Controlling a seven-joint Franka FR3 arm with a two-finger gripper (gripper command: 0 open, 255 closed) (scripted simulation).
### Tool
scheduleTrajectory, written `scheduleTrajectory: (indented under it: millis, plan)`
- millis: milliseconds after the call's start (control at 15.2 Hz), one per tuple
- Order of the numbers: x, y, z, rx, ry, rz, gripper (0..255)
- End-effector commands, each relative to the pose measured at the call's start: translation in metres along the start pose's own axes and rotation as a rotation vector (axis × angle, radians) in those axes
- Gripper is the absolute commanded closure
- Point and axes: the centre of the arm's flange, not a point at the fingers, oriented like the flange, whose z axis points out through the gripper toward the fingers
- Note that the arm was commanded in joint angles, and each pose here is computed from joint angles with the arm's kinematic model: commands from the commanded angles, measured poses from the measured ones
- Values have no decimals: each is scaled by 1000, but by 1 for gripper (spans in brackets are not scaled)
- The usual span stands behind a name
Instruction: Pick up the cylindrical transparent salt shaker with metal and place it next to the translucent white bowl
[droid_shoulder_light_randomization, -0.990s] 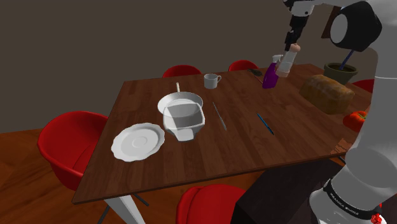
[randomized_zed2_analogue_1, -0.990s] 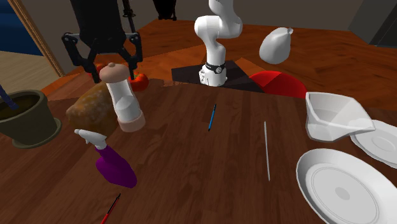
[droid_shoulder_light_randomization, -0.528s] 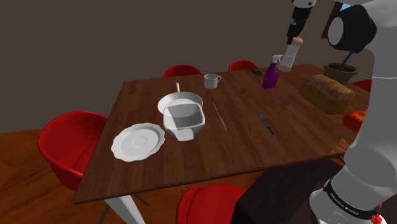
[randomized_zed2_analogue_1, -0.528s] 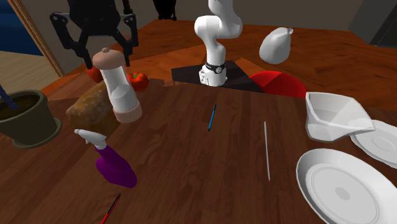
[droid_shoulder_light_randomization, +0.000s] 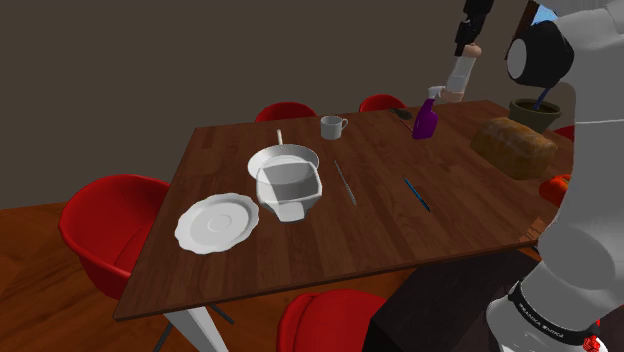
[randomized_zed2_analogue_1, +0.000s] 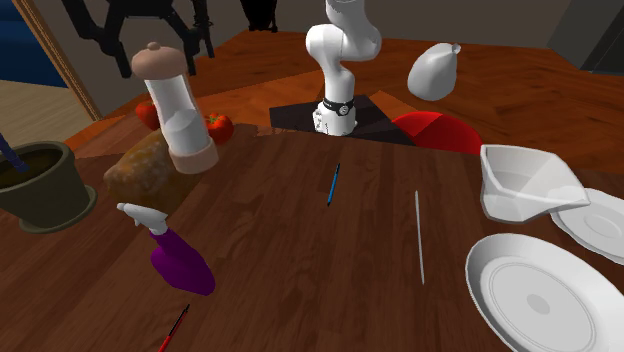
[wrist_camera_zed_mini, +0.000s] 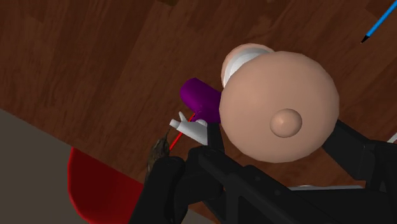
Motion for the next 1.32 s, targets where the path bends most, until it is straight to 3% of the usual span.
scheduleTrajectory:
  millis: [0,198,1254]
  plan:
    - [0,1,-10,0,0,0,255]
    - [1,2,-24,0,0,0,255]
    - [-22,-207,-45,0,0,0,255]
